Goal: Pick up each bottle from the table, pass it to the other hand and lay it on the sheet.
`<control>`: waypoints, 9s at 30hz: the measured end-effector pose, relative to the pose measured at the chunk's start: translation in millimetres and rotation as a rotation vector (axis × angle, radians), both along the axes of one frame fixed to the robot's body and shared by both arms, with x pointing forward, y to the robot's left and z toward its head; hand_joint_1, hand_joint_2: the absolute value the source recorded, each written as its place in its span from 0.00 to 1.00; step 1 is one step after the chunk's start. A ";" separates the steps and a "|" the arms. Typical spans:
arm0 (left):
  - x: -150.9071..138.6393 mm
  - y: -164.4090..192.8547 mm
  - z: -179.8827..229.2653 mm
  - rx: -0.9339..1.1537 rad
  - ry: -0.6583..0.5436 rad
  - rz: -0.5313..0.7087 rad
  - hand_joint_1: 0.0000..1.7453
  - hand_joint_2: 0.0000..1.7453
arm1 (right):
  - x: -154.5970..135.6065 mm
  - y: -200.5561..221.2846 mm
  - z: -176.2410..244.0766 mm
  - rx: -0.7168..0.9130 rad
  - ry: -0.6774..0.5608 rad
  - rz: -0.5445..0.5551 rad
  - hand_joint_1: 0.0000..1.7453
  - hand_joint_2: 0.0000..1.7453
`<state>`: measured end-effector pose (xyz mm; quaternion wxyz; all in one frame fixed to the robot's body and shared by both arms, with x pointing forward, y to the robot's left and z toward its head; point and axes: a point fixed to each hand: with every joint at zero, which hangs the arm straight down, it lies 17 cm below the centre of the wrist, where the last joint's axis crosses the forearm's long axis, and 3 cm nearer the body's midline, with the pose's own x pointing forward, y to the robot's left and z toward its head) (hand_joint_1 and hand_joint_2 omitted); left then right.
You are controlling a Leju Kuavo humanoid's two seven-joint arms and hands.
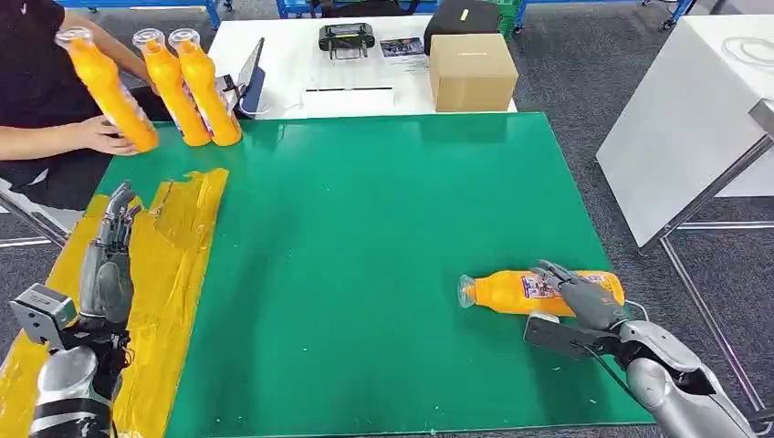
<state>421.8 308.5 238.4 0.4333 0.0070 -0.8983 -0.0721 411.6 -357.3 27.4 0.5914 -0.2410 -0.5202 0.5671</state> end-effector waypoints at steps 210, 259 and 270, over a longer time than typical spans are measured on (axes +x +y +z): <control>38.4 17.6 -104.6 0.816 0.198 0.479 1.00 1.00 | 14.6 361.5 136.2 0.838 -0.132 0.328 0.00 1.00; 9.9 53.9 -37.9 0.257 0.058 0.251 0.00 0.00 | -26.5 370.9 157.6 0.978 -0.203 0.435 0.00 0.00; -41.3 -15.3 25.8 -0.057 -0.111 0.075 0.00 0.00 | -54.5 363.6 204.8 1.207 -0.398 0.352 0.00 0.00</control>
